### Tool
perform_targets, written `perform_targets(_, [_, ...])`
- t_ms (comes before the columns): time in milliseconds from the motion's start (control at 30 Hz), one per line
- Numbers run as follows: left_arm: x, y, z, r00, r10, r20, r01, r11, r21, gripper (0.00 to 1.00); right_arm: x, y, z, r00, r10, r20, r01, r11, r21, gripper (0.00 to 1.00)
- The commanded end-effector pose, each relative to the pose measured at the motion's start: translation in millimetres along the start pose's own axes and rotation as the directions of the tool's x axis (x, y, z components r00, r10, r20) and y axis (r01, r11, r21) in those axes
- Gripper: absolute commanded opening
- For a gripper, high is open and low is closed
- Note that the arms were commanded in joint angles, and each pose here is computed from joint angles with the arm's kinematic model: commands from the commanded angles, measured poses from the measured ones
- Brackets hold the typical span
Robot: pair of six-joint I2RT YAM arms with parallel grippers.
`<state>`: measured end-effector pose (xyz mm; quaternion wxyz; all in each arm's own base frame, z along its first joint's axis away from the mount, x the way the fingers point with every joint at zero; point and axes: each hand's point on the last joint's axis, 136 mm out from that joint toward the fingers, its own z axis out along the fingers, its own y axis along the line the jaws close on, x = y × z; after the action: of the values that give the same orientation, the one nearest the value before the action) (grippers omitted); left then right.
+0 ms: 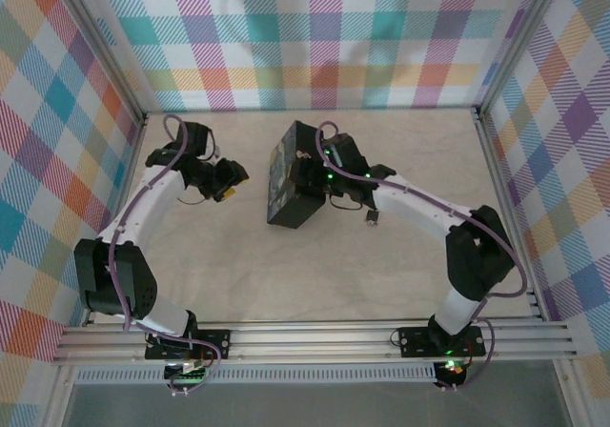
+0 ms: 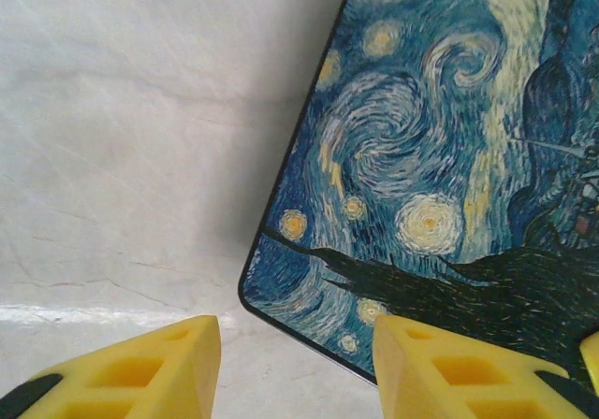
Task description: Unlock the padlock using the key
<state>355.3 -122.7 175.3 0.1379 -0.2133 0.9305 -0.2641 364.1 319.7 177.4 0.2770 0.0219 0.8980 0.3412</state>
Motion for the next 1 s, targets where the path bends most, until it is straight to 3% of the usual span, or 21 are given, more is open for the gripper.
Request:
perform_targets(0, [-5, -11, 14, 0.999, 0.036, -0.005, -0.036, 0.999, -0.001, 0.47, 11, -1, -9, 0.999, 0.027, -0.022, -0.029, 0.994, -0.11, 0.89])
perform_targets(233, [-14, -32, 40, 0.999, 0.051, -0.018, -0.051, 0.998, 0.025, 0.47, 17, -22, -22, 0.998, 0.046, -0.035, -0.051, 0.985, -0.165, 0.93])
perform_targets(600, [-11, -45, 78, 0.995, 0.097, -0.036, -0.099, 0.994, -0.042, 0.47, 25, -44, -8, 0.99, 0.124, -0.072, -0.137, 0.966, -0.218, 0.95])
perform_targets(967, [-11, -38, 79, 0.99, 0.14, -0.019, -0.142, 0.983, -0.117, 0.47, 37, -61, 21, 0.979, 0.137, -0.15, -0.16, 0.975, -0.153, 1.0])
